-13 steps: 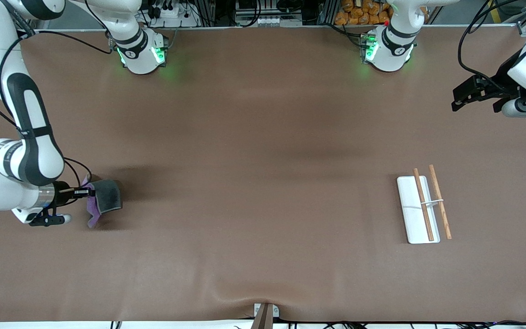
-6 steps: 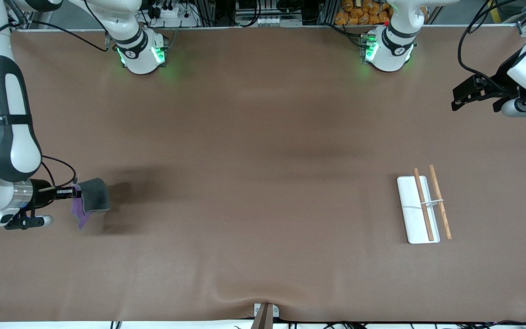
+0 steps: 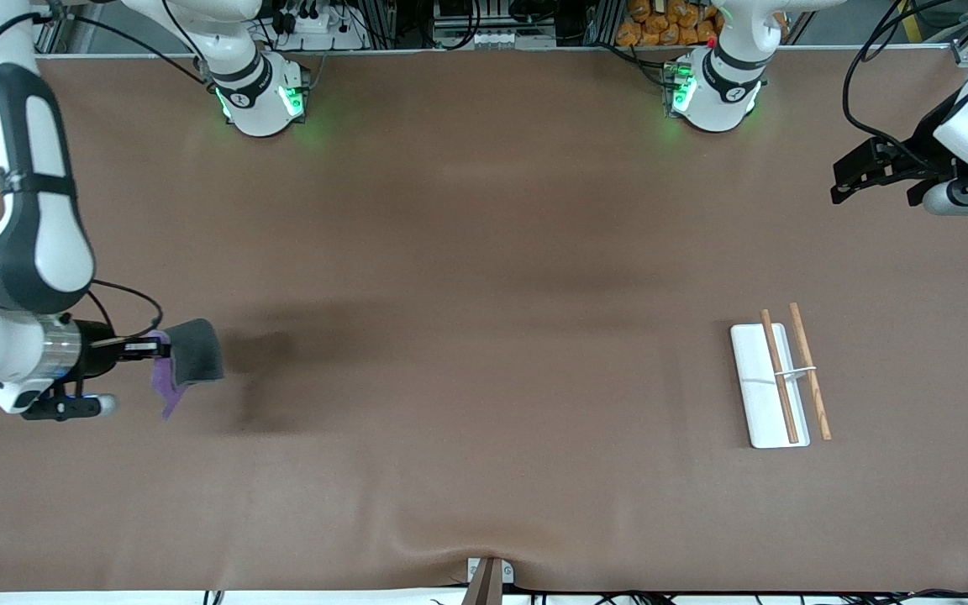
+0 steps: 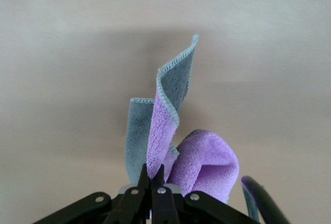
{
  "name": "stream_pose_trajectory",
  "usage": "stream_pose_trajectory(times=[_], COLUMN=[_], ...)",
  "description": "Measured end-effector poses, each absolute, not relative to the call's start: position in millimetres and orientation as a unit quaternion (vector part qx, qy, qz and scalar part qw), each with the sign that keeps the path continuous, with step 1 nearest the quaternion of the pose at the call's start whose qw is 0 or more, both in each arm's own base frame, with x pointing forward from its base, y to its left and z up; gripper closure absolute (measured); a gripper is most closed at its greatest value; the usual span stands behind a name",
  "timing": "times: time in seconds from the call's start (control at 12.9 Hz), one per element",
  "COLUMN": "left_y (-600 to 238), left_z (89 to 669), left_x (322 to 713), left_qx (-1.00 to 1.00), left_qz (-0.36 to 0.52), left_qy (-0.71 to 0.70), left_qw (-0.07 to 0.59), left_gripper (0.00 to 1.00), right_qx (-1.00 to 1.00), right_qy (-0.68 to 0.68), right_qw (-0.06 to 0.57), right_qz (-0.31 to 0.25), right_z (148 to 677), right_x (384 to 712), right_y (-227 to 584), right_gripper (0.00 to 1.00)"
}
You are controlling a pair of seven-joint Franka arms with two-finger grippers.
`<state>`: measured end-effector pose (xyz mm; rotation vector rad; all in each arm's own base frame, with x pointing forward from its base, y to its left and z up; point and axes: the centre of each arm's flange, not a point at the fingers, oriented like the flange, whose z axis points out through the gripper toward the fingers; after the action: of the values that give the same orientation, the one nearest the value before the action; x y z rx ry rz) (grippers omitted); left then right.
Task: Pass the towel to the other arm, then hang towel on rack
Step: 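Lift the towel and carry it toward the table middle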
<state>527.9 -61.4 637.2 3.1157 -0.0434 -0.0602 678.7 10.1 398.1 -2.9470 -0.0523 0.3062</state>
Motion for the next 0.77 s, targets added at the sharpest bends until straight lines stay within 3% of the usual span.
stream_pose_trajectory(times=[0.39,0.77], left_y=[-57,-44], left_z=[637,625], left_x=[528,541], left_qx=[1.0,1.0], left_qz=[-0.019,-0.017], left_qy=[-0.01,0.004], left_qw=[0.013,0.018], left_gripper=[0.0,0.0], right_qx=[-0.981,-0.97], right_qy=[-0.029,-0.104], right_qw=[0.173,0.212], right_qz=[0.088,0.055], right_z=[431,453], right_x=[678,667], right_y=[84,188], right_gripper=[0.98,0.98])
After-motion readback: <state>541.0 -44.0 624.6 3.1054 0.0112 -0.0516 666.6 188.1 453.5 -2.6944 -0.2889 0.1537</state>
